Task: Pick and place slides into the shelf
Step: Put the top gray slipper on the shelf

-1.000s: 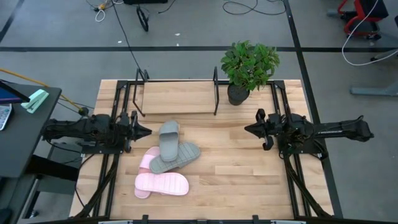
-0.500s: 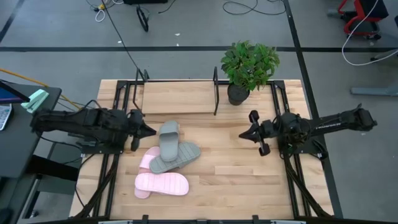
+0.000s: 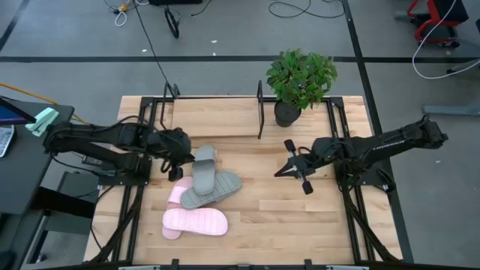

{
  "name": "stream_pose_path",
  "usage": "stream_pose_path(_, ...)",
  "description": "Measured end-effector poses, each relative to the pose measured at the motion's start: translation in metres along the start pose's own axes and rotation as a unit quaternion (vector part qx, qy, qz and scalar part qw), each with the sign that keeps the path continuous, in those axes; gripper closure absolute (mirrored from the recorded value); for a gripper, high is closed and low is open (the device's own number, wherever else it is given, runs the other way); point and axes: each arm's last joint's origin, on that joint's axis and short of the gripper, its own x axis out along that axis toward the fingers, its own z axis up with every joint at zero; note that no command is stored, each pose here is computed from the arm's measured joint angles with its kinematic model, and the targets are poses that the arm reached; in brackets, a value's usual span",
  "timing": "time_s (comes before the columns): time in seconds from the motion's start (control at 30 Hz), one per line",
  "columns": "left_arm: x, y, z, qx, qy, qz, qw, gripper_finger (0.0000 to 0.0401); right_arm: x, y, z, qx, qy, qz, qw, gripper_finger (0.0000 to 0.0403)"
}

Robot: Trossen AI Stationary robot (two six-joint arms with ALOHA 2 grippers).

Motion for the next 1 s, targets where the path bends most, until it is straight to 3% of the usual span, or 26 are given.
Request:
stream_pose_path(0.2, 0.003, -0.003, 0.014, 0.023, -0.008, -0.001, 1.0, 0.035, 0.028, -0.001, 0.004, -0.035, 0.033, 0.012, 0.999, 0.0379)
stream_pose_path(0.37, 0.006, -0.004, 0.019, -0.018, -0.018, -0.004, 1.0, 0.0353, 0.047, -0.002, 0.0, -0.031, 0.063, 0.01, 0.997, 0.036)
stream_pose_path(0.47, 0.007, -0.005, 0.017, -0.006, -0.007, -0.011, 1.0, 0.0351, 0.055, -0.006, 0.003, -0.021, 0.066, 0.004, 0.998, 0.0344)
stream_pose_path(0.7, 0.012, -0.001, 0.004, 0.031, 0.07, 0.031, 0.997, 0.0364, 0.07, -0.013, 0.022, -0.022, 0.055, -0.012, 0.998, 0.0314)
stream_pose_path(1.0, 0.039, 0.005, 0.003, 0.033, 0.141, 0.071, 0.987, 0.0372, 0.087, -0.017, 0.014, -0.041, 0.097, -0.034, 0.994, 0.0291)
